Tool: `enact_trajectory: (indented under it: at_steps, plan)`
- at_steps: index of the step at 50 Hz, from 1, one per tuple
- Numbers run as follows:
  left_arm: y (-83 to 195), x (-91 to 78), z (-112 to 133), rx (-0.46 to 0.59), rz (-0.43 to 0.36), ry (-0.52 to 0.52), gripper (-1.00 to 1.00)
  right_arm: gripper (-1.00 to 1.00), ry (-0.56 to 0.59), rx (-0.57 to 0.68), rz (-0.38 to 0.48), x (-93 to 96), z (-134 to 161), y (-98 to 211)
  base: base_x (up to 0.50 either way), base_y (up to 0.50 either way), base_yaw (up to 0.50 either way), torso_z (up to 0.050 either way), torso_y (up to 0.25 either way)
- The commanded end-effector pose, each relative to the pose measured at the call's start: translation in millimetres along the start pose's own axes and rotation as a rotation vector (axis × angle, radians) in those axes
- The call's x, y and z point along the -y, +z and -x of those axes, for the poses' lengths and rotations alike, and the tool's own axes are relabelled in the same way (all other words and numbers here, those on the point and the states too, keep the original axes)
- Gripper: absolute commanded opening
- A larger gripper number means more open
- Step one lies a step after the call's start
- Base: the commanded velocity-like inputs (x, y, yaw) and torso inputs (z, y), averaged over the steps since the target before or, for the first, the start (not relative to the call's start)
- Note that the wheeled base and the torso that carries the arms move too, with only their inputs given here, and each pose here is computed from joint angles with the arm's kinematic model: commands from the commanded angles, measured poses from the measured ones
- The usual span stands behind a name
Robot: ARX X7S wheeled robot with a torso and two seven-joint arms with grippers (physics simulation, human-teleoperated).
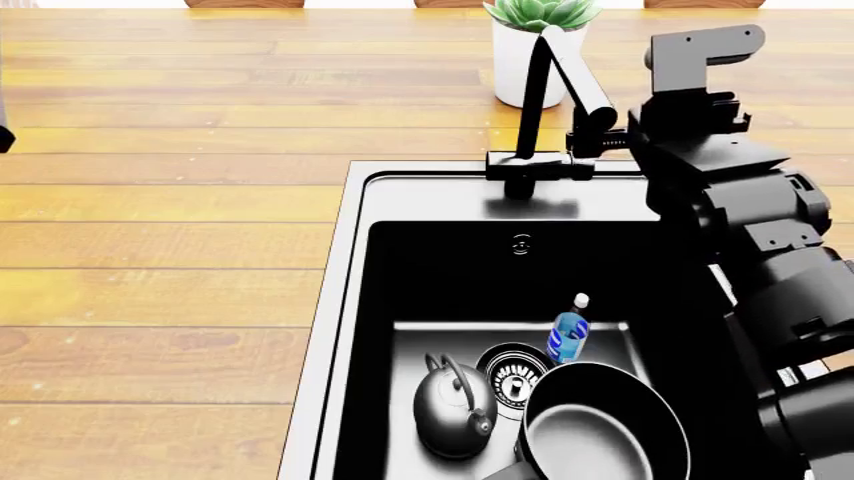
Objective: Pick the teapot and pot and place them in the sink. Then turn on the water.
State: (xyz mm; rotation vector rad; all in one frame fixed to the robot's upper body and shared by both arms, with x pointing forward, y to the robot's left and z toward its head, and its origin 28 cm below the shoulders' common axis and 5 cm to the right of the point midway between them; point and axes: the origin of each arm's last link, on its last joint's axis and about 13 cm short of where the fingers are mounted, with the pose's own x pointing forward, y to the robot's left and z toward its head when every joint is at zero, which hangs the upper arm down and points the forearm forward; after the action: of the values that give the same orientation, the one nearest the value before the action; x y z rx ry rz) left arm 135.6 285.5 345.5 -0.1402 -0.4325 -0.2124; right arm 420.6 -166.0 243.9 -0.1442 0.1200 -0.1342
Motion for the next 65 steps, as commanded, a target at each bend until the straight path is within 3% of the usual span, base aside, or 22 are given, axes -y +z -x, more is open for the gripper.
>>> enact_trajectory:
  at_steps: [1,18,34,65]
  plan:
    - [0,-0.4,0,0.002,0.001,0.002,1.0,1.0,0.008,0.008,0.006,-2.5,-2,3,0.0,0.0,0.0,0.0,0.0]
    - [0,-1.3,-1,0.006,-0.006,0.007,1.0,1.0,0.012,0.012,-0.004,-4.7,-5,7,0.0,0.0,0.0,0.0,0.0]
    - [-2,-1.2,-1,0.001,-0.007,0.007,1.0,1.0,0.018,0.009,0.002,-6.3,-6,5,0.0,0.0,0.0,0.0,-0.216]
    - [0,-0.6,0,0.007,0.002,0.003,1.0,1.0,0.007,0.043,0.005,-1.3,1,21,0.0,0.0,0.0,0.0,0.0]
